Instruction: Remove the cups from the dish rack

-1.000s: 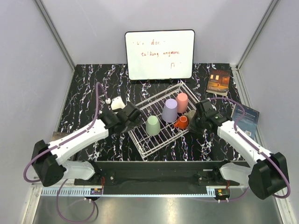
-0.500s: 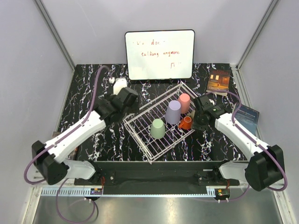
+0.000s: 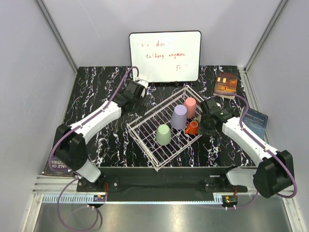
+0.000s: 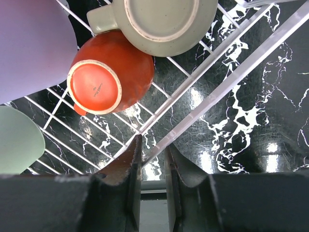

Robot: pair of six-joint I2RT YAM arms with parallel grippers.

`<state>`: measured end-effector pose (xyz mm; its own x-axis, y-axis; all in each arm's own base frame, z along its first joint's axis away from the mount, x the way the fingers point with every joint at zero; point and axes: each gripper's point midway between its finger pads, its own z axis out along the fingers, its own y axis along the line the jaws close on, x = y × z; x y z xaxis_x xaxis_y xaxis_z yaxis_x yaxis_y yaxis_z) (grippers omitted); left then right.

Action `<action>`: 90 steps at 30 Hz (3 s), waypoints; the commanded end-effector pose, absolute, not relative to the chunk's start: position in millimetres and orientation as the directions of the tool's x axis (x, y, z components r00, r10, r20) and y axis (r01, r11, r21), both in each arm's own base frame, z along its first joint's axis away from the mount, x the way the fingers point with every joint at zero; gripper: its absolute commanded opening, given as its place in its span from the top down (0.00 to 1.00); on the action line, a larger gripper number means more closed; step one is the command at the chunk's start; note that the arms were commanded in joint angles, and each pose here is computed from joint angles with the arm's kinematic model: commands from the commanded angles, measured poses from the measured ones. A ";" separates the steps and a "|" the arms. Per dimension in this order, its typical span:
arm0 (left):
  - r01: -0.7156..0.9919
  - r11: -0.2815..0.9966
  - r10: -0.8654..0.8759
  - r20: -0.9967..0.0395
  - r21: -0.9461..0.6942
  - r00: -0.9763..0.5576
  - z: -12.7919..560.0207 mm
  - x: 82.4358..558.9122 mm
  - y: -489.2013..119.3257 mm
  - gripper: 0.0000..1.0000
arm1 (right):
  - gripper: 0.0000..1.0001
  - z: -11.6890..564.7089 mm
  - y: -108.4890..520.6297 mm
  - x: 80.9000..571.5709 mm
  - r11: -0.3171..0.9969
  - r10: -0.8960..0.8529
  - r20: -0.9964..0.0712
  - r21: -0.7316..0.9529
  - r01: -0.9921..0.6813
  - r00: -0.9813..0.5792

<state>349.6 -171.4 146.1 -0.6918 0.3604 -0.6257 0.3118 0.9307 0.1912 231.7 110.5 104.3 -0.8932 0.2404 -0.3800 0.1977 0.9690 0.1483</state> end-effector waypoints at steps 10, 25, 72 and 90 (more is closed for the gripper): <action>0.560 0.825 0.421 -0.737 0.069 -0.529 182.2 367.4 -216.7 0.16 | 1.00 123.8 119.9 230.3 0.983 0.131 -0.397 0.171 0.067 -0.909; 0.654 0.754 0.490 -0.615 -0.056 -0.618 114.7 343.2 -238.9 0.29 | 1.00 128.0 122.8 235.0 0.982 0.130 -0.403 0.180 0.061 -0.906; 0.099 0.939 -0.089 -0.513 -0.328 -0.854 116.6 287.1 -269.2 1.00 | 1.00 95.1 199.0 375.8 0.974 0.146 -0.361 0.214 0.071 -0.921; 0.047 0.929 -0.153 -0.497 -0.367 -0.854 106.8 296.0 -286.2 1.00 | 1.00 72.4 222.7 409.0 0.970 0.131 -0.340 0.239 0.049 -0.931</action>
<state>266.9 -211.9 89.5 -0.8977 -0.0278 -0.4397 0.0165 0.9952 -0.0966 397.3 152.1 91.8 -0.9269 0.1043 -0.3605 0.1104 0.9939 0.0037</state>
